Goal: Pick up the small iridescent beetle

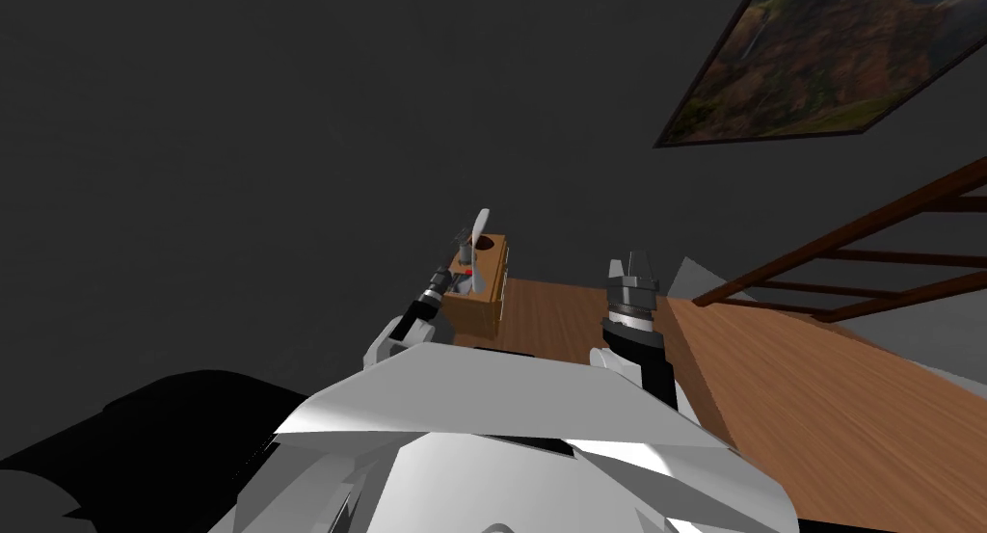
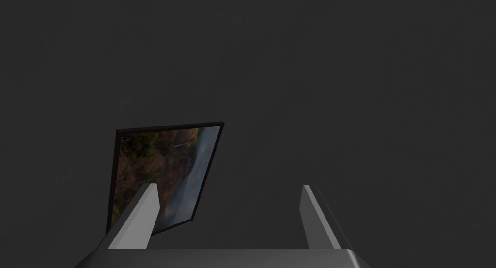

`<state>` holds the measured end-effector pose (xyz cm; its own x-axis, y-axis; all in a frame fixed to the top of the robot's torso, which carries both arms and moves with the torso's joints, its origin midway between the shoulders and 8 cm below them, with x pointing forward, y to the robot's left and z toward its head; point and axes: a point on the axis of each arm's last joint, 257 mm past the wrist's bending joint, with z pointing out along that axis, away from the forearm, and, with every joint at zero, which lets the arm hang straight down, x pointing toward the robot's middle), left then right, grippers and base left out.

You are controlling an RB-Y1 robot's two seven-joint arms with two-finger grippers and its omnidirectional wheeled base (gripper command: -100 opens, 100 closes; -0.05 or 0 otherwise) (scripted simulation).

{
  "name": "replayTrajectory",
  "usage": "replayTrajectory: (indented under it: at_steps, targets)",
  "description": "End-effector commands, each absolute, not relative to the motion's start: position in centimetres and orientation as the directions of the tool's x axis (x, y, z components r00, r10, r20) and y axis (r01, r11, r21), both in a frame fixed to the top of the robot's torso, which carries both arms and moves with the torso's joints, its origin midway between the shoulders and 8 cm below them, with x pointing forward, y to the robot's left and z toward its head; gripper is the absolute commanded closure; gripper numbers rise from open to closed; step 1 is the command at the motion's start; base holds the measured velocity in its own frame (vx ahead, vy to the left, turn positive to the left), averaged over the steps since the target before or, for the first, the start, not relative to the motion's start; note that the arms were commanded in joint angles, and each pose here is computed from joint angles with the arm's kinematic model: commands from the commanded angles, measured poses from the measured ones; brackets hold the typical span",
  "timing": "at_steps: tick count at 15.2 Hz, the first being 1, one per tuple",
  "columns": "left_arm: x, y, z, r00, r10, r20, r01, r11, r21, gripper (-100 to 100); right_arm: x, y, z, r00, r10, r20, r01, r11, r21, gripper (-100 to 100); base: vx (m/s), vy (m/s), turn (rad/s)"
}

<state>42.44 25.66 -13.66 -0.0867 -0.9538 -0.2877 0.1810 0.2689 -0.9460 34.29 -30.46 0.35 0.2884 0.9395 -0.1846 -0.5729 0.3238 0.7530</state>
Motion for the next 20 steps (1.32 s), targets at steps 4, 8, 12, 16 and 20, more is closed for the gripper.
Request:
replayTrajectory:
  at_steps: [4,8,12,16,20]
  targets:
    - [43.3,27.1,-18.2,-0.112,-0.935,-0.337,0.049,0.333,-0.942,-100,34.3,-30.5,0.4,0.288,0.940,-0.185,-0.573,0.324,0.753,0,0.010,-0.008,-0.056]
    - [43.6,28.7,-21.9,-0.133,-0.917,-0.375,-0.056,0.385,-0.921,-100,34.3,-30.5,0.4,0.288,0.940,-0.185,-0.573,0.324,0.753,0,0.012,-0.009,-0.055]
    - [43.6,30.5,-25.4,-0.154,-0.899,-0.411,-0.159,0.433,-0.887,-100,34.3,-30.5,0.4,0.288,0.940,-0.185,-0.573,0.324,0.753,0,0.011,-0.009,-0.055]
    - [43.3,32.6,-28.6,-0.173,-0.880,-0.443,-0.259,0.475,-0.841,-100,34.3,-30.5,0.4,0.288,0.940,-0.185,-0.573,0.324,0.753,0,0.012,-0.007,-0.057]
    - [42.7,34.9,-31.5,-0.192,-0.861,-0.471,-0.352,0.508,-0.786,-100,34.3,-30.5,0.3,0.288,0.940,-0.185,-0.573,0.324,0.753,0,0.013,-0.007,-0.055]
